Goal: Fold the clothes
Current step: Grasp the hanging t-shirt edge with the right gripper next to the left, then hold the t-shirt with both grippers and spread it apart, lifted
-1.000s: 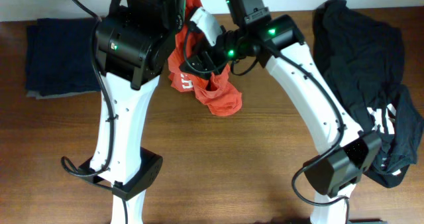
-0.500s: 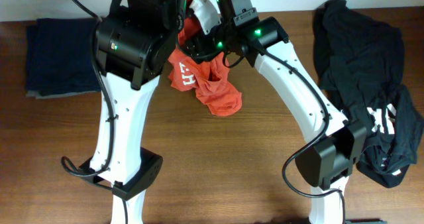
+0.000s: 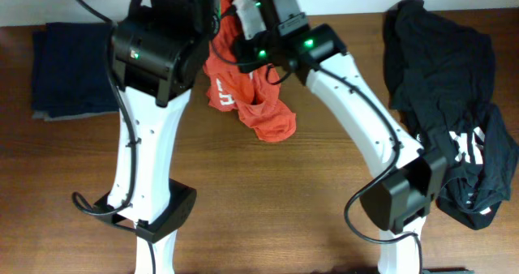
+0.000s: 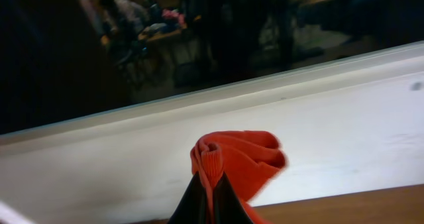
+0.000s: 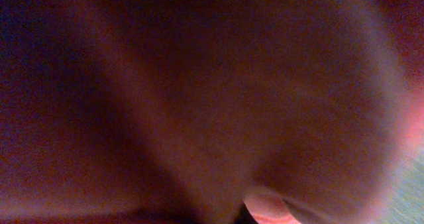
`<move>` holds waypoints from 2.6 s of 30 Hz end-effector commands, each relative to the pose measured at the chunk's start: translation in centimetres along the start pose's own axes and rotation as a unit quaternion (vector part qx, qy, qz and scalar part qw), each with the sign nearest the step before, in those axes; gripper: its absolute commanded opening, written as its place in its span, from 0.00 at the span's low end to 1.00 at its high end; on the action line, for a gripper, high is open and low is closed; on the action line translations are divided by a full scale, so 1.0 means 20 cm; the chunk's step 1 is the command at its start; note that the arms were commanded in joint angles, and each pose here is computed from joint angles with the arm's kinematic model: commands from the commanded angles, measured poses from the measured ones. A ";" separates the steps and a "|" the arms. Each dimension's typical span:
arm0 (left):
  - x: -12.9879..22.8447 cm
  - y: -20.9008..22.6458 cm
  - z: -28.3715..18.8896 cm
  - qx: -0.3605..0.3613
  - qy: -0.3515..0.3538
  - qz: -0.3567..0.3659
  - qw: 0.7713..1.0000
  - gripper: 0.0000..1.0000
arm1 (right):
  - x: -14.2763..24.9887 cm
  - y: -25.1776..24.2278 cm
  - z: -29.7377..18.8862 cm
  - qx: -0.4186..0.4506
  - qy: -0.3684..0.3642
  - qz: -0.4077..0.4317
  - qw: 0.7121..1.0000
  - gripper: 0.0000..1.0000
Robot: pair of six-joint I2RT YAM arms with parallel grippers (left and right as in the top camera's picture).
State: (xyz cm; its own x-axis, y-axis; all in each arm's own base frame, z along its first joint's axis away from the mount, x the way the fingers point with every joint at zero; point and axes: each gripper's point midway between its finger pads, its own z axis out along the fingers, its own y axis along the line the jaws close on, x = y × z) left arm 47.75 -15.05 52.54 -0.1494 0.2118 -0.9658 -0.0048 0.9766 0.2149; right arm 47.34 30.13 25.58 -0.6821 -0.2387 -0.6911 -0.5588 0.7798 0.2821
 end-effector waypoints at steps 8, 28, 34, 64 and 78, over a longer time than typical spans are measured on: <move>0.01 0.37 0.03 -0.082 0.001 -0.040 0.996 0.01 | -0.24 -0.30 -0.98 0.091 -0.139 -0.001 0.986 0.04; -0.26 0.76 -0.70 -0.130 -0.071 -0.081 0.986 0.01 | -0.15 -0.10 -1.58 0.123 -0.198 -0.045 0.971 0.04; -0.18 0.77 -0.70 -0.142 -0.039 -0.066 0.987 0.01 | -0.05 -0.03 -1.52 0.075 -0.159 -0.032 0.984 0.04; -0.06 0.99 -0.95 -0.240 0.005 -0.052 0.969 0.01 | -0.02 0.25 -1.20 0.097 -0.114 0.014 0.989 0.04; 0.43 0.66 -0.33 -0.222 0.131 0.005 0.966 0.01 | 0.10 -0.37 -0.66 0.200 0.009 0.096 0.975 0.04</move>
State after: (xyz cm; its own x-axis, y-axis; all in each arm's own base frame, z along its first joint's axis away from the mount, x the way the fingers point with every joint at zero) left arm 39.94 -2.87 48.20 -0.4069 0.1860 -0.8943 -0.2996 0.8977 0.3230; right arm 41.10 21.00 32.89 -0.7355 -0.1459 -0.6616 -0.3484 0.9190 0.1846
